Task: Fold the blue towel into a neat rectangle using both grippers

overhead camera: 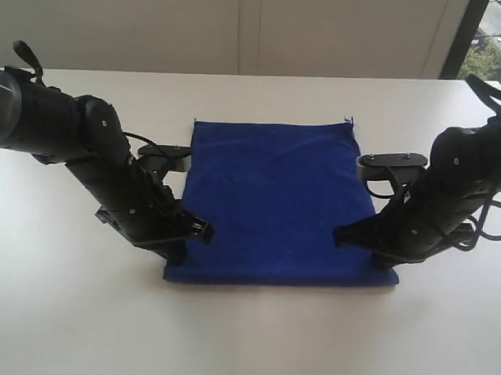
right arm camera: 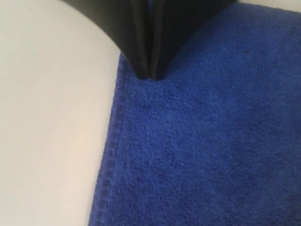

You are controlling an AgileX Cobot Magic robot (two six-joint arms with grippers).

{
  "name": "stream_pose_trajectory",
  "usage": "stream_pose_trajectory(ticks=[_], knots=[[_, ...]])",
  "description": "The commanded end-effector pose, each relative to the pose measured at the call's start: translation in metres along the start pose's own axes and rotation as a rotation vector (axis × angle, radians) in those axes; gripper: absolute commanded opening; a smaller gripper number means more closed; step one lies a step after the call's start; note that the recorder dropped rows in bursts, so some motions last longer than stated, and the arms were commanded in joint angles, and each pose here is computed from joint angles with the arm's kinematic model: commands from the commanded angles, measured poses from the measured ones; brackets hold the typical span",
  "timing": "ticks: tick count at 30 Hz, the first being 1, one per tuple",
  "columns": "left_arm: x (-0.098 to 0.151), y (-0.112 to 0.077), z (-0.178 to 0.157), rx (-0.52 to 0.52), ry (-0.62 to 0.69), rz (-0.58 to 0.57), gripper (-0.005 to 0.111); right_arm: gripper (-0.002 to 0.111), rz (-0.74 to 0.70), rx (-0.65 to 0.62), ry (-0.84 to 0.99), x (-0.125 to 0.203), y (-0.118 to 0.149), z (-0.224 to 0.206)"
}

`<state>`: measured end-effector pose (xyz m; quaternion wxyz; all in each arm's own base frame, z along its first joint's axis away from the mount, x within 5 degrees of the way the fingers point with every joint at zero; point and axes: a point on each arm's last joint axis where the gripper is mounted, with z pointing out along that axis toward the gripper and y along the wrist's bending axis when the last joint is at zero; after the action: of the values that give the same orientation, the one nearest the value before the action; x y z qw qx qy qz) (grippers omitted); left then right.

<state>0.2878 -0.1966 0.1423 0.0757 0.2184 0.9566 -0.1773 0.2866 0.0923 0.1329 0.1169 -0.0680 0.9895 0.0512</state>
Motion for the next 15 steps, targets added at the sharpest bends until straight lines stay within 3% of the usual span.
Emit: stream_pose_trajectory(ticks=[1,5,15], knots=[[0.017,0.007,0.002,-0.091,0.156,0.019,0.0,0.0,0.007,-0.004,0.04,0.012,0.003,0.005],[0.024,0.012,-0.001,-0.142,0.21,0.026,0.0,0.0,-0.002,-0.018,0.054,0.018,0.012,0.007],[0.045,0.013,-0.007,-0.153,0.23,0.03,0.0,0.0,-0.034,-0.053,0.109,0.037,0.038,0.011]])
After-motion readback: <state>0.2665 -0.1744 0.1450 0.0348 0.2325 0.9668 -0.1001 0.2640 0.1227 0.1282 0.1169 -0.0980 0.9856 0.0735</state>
